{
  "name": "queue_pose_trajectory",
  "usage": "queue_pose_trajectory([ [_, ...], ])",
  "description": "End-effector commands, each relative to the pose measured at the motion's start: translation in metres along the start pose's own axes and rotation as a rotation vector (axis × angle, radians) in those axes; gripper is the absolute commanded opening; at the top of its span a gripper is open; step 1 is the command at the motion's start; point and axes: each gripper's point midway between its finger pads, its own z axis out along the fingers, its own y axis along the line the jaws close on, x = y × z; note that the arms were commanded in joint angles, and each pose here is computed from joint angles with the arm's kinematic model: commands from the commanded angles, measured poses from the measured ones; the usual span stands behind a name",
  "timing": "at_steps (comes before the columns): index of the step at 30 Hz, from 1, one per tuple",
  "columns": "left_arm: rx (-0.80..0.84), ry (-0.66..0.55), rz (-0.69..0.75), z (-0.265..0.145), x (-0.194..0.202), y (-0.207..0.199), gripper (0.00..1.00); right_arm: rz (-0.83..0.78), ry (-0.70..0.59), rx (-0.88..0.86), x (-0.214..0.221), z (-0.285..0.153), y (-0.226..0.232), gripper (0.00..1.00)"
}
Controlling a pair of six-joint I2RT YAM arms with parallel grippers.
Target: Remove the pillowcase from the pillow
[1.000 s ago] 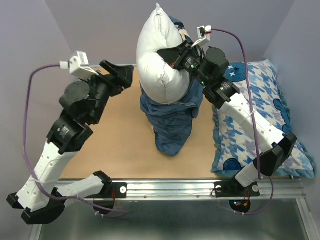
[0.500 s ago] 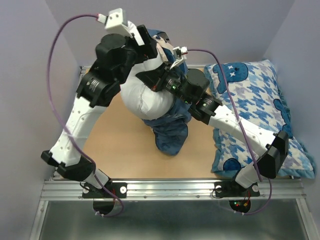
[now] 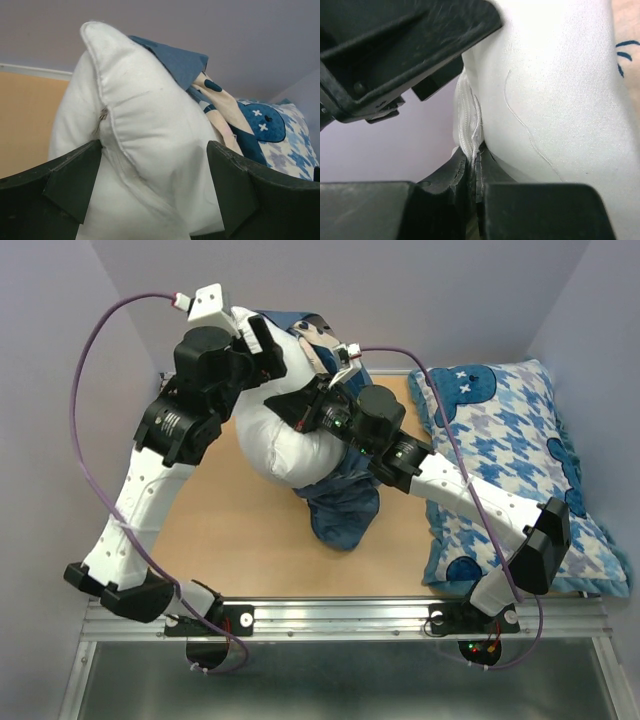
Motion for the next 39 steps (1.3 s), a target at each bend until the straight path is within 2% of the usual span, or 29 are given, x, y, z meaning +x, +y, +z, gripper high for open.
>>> queue_pose_trajectory([
  [1, -0.138, -0.028, -0.01, -0.023, -0.004, 0.047, 0.99, -0.037, 0.107, 0.194, 0.042, -0.005, -0.061, 0.01],
  [6, -0.203, -0.002, -0.01, -0.022, 0.01, 0.062, 0.99, -0.029, 0.113, 0.184, 0.044, -0.003, -0.058, 0.01],
  [14, 0.067, -0.026, -0.089, -0.014, 0.004, 0.02, 0.99, -0.034, 0.127, 0.187, 0.051, -0.005, -0.06, 0.01],
  [19, 0.126, 0.008, -0.095, 0.0, 0.022, 0.019, 0.99, -0.036, 0.15, 0.168, 0.059, -0.002, -0.053, 0.01],
  [20, 0.209, -0.035, -0.113, -0.007, 0.011, 0.008, 0.99, -0.037, 0.171, 0.167, 0.066, -0.002, -0.053, 0.01],
  [21, 0.243, -0.005, -0.119, -0.004, 0.024, 0.008, 0.99, -0.038, 0.18, 0.164, 0.068, -0.001, -0.052, 0.01],
  [22, 0.267, -0.011, -0.122, -0.005, 0.023, 0.006, 0.99, -0.042, 0.196, 0.167, 0.076, 0.0, -0.052, 0.01],
  [29, 0.333, 0.052, -0.083, 0.01, 0.048, -0.001, 0.98, -0.074, 0.256, 0.14, 0.1, 0.003, -0.041, 0.01],
  [31, 0.353, 0.077, -0.072, 0.015, 0.055, -0.004, 0.86, -0.082, 0.295, 0.113, 0.111, 0.005, -0.036, 0.01],
  [33, 0.329, 0.133, -0.059, 0.025, 0.068, 0.0, 0.61, -0.103, 0.337, 0.08, 0.12, 0.005, -0.027, 0.01],
  [34, 0.32, 0.153, -0.051, 0.029, 0.073, 0.002, 0.3, -0.112, 0.349, 0.071, 0.122, 0.005, -0.025, 0.0],
  [35, 0.299, 0.188, -0.04, 0.033, 0.083, 0.006, 0.07, -0.133, 0.374, 0.084, 0.125, 0.002, -0.027, 0.01],
  [36, 0.287, 0.201, -0.03, 0.035, 0.086, 0.009, 0.0, -0.148, 0.363, 0.08, 0.116, 0.002, -0.022, 0.02],
  [37, 0.274, 0.216, -0.019, 0.036, 0.091, 0.012, 0.0, -0.163, 0.356, 0.082, 0.11, 0.0, -0.02, 0.09],
  [38, 0.256, 0.225, -0.008, 0.035, 0.094, 0.016, 0.0, -0.189, 0.35, 0.077, 0.105, -0.001, -0.018, 0.31],
  [39, 0.228, 0.222, 0.016, 0.035, 0.096, 0.023, 0.0, -0.205, 0.327, 0.071, 0.089, -0.008, -0.009, 0.44],
])
